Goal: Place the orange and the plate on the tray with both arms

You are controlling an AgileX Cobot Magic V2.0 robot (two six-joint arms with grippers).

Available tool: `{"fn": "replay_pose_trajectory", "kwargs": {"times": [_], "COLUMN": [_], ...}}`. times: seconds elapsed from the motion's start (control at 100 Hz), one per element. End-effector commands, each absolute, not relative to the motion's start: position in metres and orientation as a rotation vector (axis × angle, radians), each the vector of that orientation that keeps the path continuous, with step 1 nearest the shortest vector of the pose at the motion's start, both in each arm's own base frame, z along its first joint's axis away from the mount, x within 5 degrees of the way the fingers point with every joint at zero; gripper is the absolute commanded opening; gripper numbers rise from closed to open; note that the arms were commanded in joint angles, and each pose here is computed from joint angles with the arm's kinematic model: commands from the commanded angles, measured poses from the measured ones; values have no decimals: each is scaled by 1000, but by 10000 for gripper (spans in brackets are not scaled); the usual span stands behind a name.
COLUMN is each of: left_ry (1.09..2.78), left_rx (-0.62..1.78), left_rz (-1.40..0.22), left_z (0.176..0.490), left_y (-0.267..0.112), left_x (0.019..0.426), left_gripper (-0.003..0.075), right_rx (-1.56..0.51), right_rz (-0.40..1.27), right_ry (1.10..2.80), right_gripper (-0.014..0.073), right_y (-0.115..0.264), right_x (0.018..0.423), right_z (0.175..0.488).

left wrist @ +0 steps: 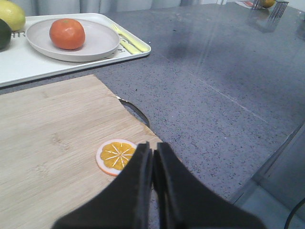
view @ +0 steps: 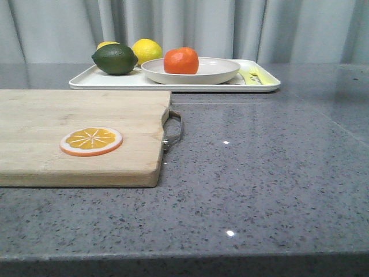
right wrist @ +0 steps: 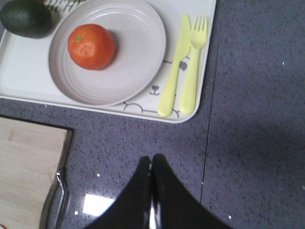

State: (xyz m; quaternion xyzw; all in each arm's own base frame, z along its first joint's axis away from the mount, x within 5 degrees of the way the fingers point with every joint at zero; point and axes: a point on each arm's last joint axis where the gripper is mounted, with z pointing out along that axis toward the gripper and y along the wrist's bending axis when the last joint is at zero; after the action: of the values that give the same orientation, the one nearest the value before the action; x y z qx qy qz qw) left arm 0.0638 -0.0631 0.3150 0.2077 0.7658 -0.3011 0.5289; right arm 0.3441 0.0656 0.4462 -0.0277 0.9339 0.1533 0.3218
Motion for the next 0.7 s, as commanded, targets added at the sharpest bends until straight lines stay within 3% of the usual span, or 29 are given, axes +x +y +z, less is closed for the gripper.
{"fn": "replay_pose_trajectory", "kwargs": {"times": [0.0, 0.69], "left_ry": [1754, 1776], "left_rx": [444, 457], "left_rz": [-748, -747], "left_z": [329, 327], "left_y": [-63, -63], "left_x": [66, 64], "left_gripper": [-19, -19], "right_rx": [-88, -27], "right_rz": [386, 327], "right_ry": [2384, 2217], "right_gripper": [-59, -59], "right_y": [60, 42], "right_x": [315, 225], "right_z": [466, 399]}}
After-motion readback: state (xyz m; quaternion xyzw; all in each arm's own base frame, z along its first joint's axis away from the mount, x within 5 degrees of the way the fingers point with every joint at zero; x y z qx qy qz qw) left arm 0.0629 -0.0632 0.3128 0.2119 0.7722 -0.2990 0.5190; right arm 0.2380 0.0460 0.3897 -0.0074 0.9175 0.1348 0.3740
